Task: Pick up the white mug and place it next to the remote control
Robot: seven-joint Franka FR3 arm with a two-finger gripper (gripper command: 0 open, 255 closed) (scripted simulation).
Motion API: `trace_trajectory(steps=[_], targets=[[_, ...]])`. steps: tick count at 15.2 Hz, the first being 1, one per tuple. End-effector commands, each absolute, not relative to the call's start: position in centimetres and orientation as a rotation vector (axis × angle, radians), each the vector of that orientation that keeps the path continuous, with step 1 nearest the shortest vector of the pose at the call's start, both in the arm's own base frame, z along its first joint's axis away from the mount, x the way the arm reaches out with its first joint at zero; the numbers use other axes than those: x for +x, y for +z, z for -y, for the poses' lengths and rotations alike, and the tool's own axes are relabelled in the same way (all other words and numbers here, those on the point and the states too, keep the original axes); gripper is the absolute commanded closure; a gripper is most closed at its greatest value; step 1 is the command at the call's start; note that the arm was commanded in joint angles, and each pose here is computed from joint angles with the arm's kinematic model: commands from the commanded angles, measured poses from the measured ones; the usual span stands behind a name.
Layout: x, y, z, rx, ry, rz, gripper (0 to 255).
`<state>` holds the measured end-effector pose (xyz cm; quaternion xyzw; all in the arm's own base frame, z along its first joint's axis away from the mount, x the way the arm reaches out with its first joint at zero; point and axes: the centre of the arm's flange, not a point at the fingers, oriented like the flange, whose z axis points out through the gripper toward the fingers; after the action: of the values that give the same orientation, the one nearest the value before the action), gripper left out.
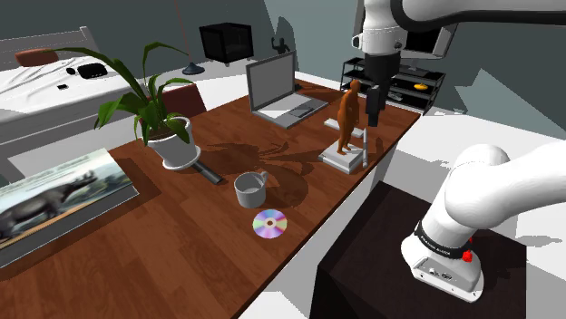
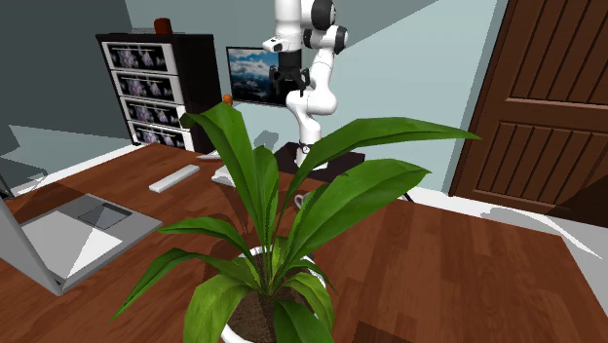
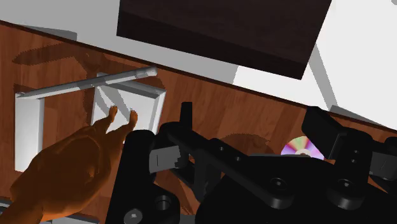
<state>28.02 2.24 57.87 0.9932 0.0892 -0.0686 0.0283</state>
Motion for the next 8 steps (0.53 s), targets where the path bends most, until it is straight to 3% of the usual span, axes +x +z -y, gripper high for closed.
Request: trace_trajectory(steps=[1,8], targets=[[28.0,57.9,-2.2,3.065,-0.212,-0.275,0],[33.2,53.1,-7.9,3.070,-0.184,-0.262,0]])
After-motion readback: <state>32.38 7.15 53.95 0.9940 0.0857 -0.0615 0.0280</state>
